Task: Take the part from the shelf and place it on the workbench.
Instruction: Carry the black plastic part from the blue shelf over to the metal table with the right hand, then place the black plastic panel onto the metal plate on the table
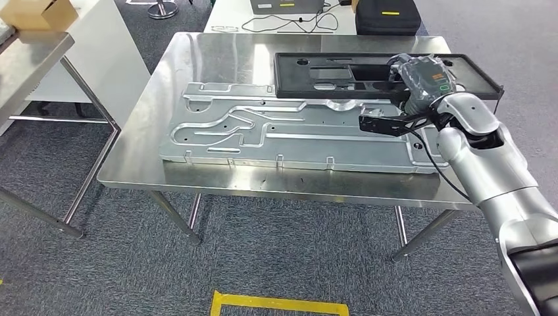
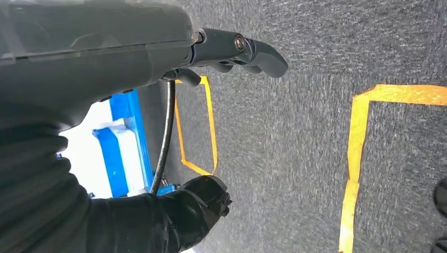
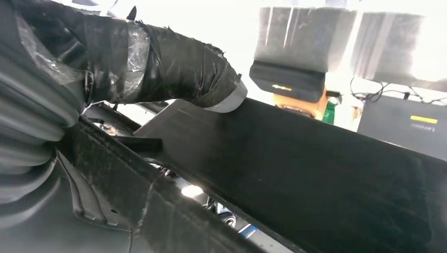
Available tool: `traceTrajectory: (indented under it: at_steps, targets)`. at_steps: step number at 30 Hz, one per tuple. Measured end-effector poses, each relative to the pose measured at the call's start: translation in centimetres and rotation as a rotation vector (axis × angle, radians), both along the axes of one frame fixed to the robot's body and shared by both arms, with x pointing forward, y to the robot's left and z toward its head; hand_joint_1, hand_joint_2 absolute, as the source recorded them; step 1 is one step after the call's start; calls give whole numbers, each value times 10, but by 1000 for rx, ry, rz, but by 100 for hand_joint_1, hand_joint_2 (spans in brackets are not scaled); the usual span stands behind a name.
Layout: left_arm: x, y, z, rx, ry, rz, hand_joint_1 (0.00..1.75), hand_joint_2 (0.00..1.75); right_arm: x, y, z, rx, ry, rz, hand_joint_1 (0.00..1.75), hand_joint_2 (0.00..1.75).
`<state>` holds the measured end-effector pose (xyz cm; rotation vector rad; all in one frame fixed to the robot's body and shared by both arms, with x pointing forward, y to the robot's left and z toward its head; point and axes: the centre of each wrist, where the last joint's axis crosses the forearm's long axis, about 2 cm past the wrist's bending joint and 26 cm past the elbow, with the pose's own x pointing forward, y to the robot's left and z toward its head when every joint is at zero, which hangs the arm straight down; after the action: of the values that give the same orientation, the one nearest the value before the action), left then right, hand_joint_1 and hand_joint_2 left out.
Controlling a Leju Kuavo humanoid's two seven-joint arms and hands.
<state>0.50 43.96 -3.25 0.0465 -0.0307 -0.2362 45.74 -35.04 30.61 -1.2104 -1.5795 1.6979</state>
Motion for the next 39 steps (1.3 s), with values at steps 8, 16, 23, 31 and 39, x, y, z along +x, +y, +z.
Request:
traceTrajectory:
  at_steps: [8,16,23,31,39]
  targets:
    - [4,5,1,34,6,1,0,175,-5,42,-31,8,33,54,175,175]
    - [5,5,-4,46,19,4,0,175,-9,65,-50,18,61,76,175,175]
    - [5,2,-10,34,28,5,0,175,-15,77,-69,32,89,88,175,175]
    - [7,4,-12,36,31,6,0,175,-18,84,-79,30,108,91,175,175]
    - [2,4,-12,-9,23,3,0,175,-24,76,-101,29,149,76,0,0]
